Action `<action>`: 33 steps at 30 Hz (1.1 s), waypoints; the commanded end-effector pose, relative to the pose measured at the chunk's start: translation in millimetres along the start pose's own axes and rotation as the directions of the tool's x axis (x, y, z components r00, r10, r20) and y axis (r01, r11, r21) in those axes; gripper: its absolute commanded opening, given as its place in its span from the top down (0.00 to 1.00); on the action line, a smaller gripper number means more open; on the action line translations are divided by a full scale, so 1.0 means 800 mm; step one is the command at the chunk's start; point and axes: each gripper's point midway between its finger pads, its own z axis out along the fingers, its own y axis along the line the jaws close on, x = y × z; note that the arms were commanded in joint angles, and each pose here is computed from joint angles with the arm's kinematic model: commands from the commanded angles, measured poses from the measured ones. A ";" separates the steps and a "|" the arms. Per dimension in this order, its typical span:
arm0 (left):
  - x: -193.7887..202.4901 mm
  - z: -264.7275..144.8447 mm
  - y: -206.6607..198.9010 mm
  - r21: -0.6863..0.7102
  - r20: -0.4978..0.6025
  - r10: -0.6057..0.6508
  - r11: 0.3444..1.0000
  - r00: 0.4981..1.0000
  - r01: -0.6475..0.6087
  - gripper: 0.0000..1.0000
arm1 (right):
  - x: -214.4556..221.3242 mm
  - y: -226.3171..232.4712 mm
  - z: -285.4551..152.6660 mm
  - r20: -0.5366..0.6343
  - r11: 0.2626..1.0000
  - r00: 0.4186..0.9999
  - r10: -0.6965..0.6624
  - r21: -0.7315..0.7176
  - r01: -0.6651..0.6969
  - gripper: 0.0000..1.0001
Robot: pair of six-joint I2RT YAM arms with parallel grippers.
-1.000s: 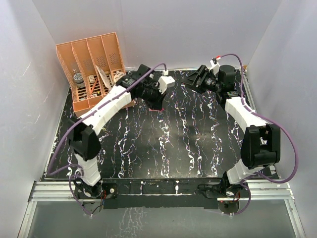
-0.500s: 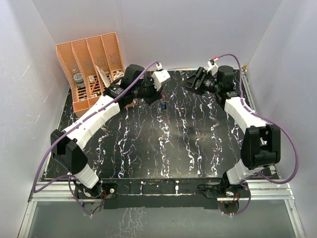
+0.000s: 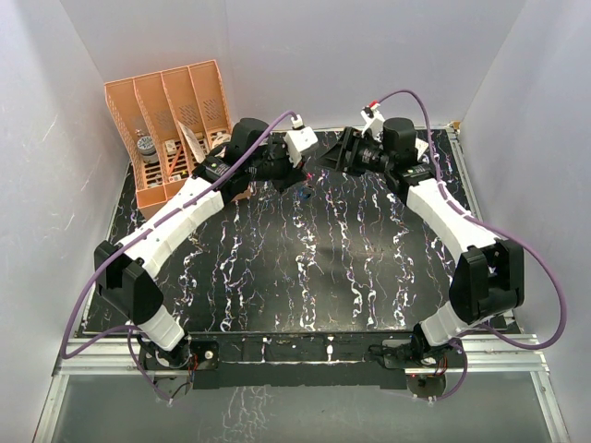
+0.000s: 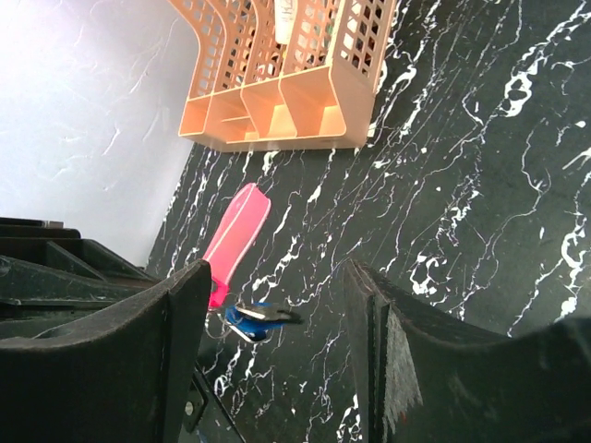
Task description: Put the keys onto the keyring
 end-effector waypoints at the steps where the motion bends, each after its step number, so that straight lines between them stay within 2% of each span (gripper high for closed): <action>1: -0.020 -0.006 -0.008 0.029 0.061 0.035 0.999 0.998 -0.037 1.00 | -0.029 0.038 -0.004 0.067 0.993 0.991 -0.116 -0.011 0.117 0.43; 16: -0.027 -0.008 -0.005 0.008 0.081 0.052 0.999 0.995 -0.053 1.00 | -0.008 0.046 0.008 0.022 0.992 0.992 -0.127 -0.009 0.127 0.43; 33: -0.053 -0.031 0.004 -0.083 0.179 0.132 0.989 0.975 -0.119 1.00 | 0.027 0.030 0.014 -0.082 0.994 0.991 -0.107 -0.013 0.106 0.43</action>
